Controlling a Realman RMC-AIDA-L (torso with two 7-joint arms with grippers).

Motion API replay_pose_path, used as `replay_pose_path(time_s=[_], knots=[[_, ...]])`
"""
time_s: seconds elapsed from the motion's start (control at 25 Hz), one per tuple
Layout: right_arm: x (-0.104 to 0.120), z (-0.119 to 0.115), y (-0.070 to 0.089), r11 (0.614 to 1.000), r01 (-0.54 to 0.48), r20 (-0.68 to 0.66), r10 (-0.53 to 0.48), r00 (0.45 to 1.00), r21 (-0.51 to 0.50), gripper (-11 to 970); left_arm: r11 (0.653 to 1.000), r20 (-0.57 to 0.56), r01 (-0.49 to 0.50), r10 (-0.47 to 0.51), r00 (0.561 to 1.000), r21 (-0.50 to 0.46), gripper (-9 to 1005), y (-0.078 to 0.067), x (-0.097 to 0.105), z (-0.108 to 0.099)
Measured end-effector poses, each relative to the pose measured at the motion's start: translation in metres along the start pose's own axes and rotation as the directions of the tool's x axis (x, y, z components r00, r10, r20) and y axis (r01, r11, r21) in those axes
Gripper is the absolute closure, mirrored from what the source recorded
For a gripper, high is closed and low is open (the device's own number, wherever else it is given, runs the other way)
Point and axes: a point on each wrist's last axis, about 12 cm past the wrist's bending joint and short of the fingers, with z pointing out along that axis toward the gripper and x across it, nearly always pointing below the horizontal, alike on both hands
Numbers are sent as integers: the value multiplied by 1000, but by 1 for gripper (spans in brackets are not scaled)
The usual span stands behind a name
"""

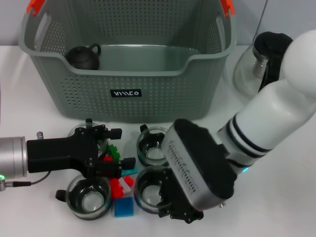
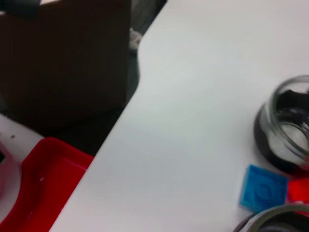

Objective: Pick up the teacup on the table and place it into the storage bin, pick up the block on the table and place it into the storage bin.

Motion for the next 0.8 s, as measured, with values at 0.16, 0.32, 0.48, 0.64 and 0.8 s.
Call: replay_pose_path(time_s=[0.16,0.32,0.48,0.64,0.8], knots=[[21,-13,8,993,-115,58,113,992,29,897,1000,4,-1,1,1000,10,78,-1,-1,0],[30,-27,19,983,-178,117,172,978,41,897,1000,7,-1,1,1000,13,78,-2,-1,0],[44,-49,29,964,-259,184,243,952,65,898,1000,10,-1,0,1000,20,79,-2,-1,2],[66,-73,36,928,-362,249,332,910,86,897,1000,23,2,-2,1000,13,79,-1,-3,3],[83,-105,45,897,-426,337,366,867,121,897,1000,21,-2,2,1000,11,79,-1,-2,5]])
